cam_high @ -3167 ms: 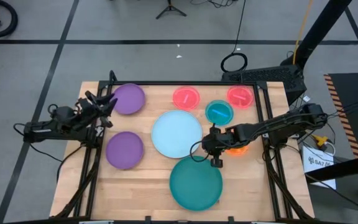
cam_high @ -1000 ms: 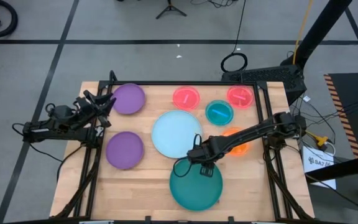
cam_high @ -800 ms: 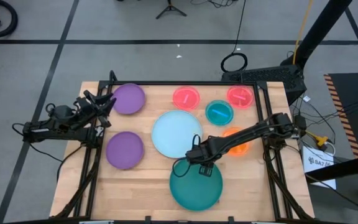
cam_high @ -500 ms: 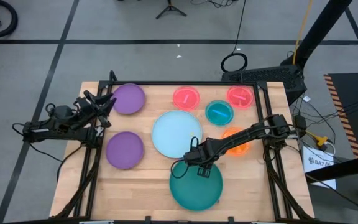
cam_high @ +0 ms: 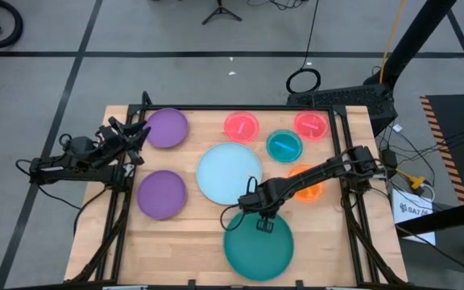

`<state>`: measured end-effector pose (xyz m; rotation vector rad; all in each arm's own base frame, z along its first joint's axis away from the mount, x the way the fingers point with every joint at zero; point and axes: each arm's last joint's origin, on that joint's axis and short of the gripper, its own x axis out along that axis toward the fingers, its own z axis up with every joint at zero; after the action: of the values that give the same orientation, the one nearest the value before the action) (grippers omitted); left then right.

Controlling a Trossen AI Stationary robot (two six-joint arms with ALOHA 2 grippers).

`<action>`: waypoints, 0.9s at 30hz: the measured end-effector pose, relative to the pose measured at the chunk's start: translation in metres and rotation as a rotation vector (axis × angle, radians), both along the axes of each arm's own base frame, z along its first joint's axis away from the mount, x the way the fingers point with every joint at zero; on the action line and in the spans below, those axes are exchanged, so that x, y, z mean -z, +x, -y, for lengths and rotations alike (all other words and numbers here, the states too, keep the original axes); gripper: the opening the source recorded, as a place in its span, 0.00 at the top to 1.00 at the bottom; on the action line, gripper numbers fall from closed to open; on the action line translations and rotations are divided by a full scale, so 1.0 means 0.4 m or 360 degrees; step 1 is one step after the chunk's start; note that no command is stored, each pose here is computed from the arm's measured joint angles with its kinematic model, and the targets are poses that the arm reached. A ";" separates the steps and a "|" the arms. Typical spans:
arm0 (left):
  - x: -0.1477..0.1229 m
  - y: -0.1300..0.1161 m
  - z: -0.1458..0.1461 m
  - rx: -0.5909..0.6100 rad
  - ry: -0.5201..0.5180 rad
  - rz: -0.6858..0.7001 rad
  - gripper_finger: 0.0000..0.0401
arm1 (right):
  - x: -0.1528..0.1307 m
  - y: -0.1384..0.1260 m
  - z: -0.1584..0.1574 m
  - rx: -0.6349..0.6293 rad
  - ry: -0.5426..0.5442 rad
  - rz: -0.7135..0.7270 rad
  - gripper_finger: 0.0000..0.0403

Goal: Stack plastic plates
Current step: Stack the green plate on the light blue plate

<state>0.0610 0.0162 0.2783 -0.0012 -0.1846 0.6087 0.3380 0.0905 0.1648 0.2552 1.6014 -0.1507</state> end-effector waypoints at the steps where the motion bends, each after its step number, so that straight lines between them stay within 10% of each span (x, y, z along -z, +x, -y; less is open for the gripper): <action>1: 0.000 0.000 0.000 0.0000 0.0000 0.0000 0.66 | -0.002 -0.001 0.000 -0.0007 0.0006 0.0000 0.98; 27: 0.000 0.000 0.000 0.0006 -0.0025 0.0020 0.66 | -0.299 0.039 0.263 0.0113 -0.0002 0.0675 0.99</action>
<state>0.0609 0.0162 0.2784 -0.0208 -0.1919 0.6065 0.3537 -0.0147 0.2846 0.3202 1.1719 -0.1417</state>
